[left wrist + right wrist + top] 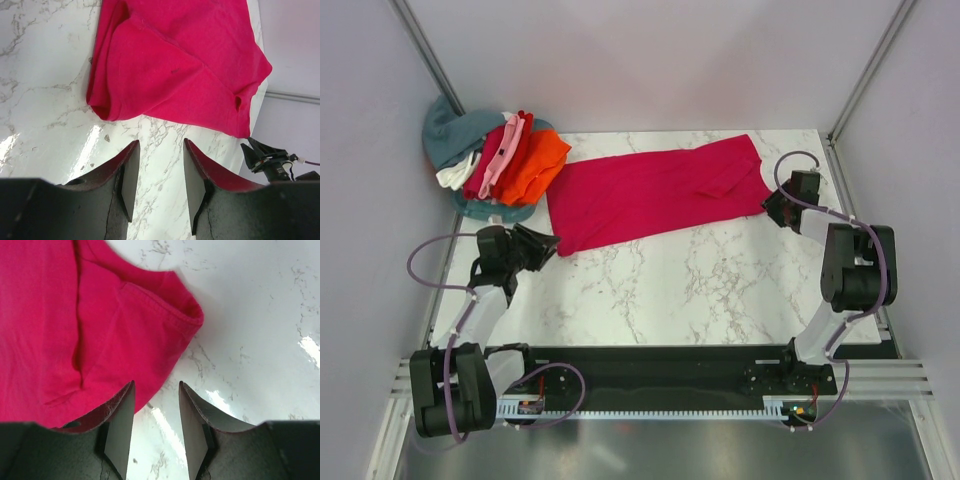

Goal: Fold and stack the t-shirts
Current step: Fold the tshirt

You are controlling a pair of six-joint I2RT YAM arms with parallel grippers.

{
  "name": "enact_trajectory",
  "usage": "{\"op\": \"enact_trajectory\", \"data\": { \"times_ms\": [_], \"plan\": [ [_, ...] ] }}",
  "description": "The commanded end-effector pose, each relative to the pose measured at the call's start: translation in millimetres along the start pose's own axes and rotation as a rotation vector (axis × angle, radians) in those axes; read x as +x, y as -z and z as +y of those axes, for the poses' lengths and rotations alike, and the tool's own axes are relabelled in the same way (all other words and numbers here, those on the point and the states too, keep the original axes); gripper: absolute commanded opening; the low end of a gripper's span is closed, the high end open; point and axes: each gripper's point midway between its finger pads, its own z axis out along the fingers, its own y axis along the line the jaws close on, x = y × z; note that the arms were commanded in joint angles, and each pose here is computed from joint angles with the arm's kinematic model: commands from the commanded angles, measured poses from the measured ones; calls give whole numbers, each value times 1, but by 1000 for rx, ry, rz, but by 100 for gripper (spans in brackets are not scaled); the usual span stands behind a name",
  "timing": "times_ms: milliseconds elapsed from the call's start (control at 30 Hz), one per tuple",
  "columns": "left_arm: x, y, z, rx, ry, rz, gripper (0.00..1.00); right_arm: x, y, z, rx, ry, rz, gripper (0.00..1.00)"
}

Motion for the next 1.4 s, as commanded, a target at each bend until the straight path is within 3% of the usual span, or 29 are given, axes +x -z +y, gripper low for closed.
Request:
{"op": "enact_trajectory", "data": {
  "times_ms": [0, 133, 167, 267, 433, 800, 1000, 1367],
  "plan": [
    [-5, 1, -7, 34, -2, -33, 47, -20, -16, 8, -5, -21, -67, 48],
    [-7, 1, -8, 34, -7, -39, 46, -16, -30, -2, 35, -25, -59, 45],
    [-7, 2, -8, 34, -11, -38, 46, -17, -31, -2, 38, -26, -62, 22],
    [-8, 2, -9, 34, -14, -41, 46, -21, -31, -7, 61, -32, -74, 0],
    [-4, 1, -4, 20, -12, -28, 45, -23, -2, -26, 111, -69, -119, 0],
    [25, -7, 13, -46, -54, 13, 52, 41, 93, -90, 119, -130, -164, 0],
    [19, -18, 26, -118, -60, -17, 53, 39, 109, -108, 163, -85, -231, 0],
    [23, -48, 29, -93, -10, -57, 52, 42, 107, -97, 115, -57, -193, 0]
  ]
}}
